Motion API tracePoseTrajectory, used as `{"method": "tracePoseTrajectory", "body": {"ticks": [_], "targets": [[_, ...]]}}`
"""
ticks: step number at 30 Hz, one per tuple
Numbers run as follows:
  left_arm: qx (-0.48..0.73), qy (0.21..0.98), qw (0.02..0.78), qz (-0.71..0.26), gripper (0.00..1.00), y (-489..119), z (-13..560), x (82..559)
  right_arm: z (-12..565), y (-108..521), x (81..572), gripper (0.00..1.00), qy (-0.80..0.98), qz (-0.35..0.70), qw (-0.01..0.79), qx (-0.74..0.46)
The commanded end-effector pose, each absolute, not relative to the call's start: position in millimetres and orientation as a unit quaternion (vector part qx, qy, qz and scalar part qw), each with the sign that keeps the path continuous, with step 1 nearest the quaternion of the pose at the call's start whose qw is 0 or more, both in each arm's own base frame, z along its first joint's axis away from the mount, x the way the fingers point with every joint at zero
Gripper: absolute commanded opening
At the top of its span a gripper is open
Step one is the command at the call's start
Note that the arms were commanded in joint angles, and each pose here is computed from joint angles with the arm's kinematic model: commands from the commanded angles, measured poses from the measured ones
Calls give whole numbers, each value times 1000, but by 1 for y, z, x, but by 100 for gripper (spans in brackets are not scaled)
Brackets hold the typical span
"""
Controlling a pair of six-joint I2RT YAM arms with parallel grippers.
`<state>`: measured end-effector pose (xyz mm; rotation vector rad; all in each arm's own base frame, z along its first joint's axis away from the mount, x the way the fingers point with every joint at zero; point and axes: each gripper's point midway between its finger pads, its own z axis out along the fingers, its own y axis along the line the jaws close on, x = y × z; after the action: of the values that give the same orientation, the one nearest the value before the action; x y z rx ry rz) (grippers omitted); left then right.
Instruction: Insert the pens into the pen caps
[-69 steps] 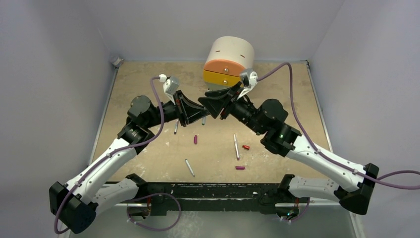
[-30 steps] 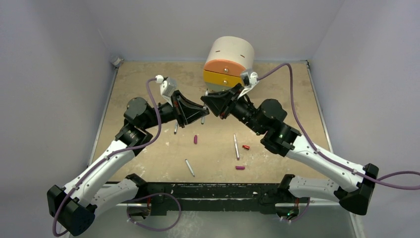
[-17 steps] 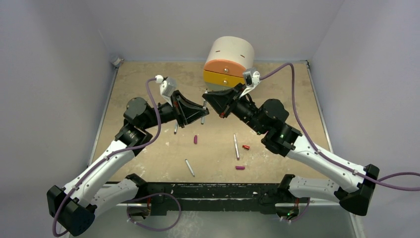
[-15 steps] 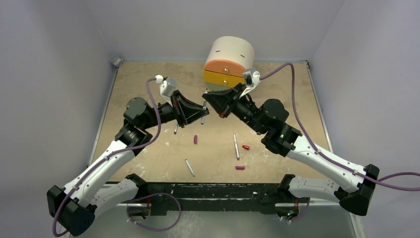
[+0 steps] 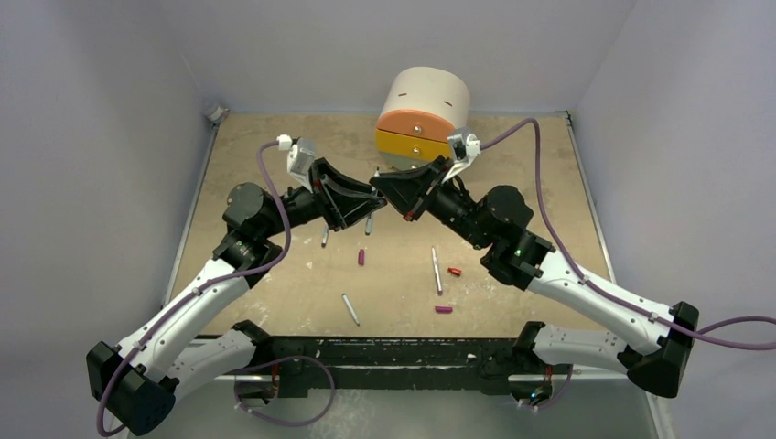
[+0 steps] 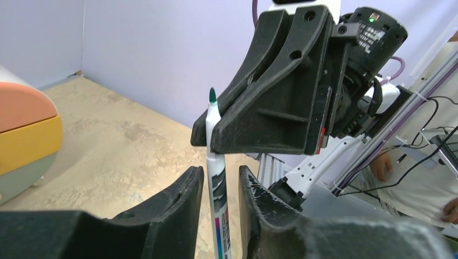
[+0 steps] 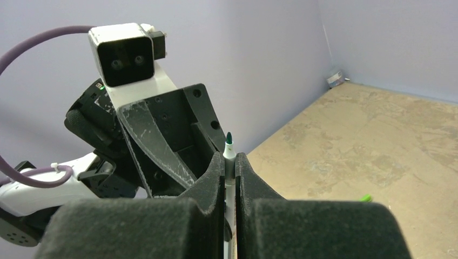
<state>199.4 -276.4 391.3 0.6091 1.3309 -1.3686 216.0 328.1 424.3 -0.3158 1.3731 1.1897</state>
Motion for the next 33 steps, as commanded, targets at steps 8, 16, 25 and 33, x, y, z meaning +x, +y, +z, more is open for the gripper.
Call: {"method": "tracePoseTrajectory", "body": {"ticks": [8, 16, 25, 33], "targets": [[259, 529, 551, -591, 0, -275, 404, 192, 444, 323, 211, 0, 563, 535, 618, -126], [264, 547, 546, -577, 0, -275, 392, 194, 443, 312, 215, 12, 573, 517, 628, -107], [248, 640, 563, -461, 0, -258, 359, 228, 397, 254, 237, 45, 661, 398, 636, -15], [235, 681, 568, -399, 0, -244, 341, 243, 210, 224, 232, 39, 864, 204, 459, 36]]}}
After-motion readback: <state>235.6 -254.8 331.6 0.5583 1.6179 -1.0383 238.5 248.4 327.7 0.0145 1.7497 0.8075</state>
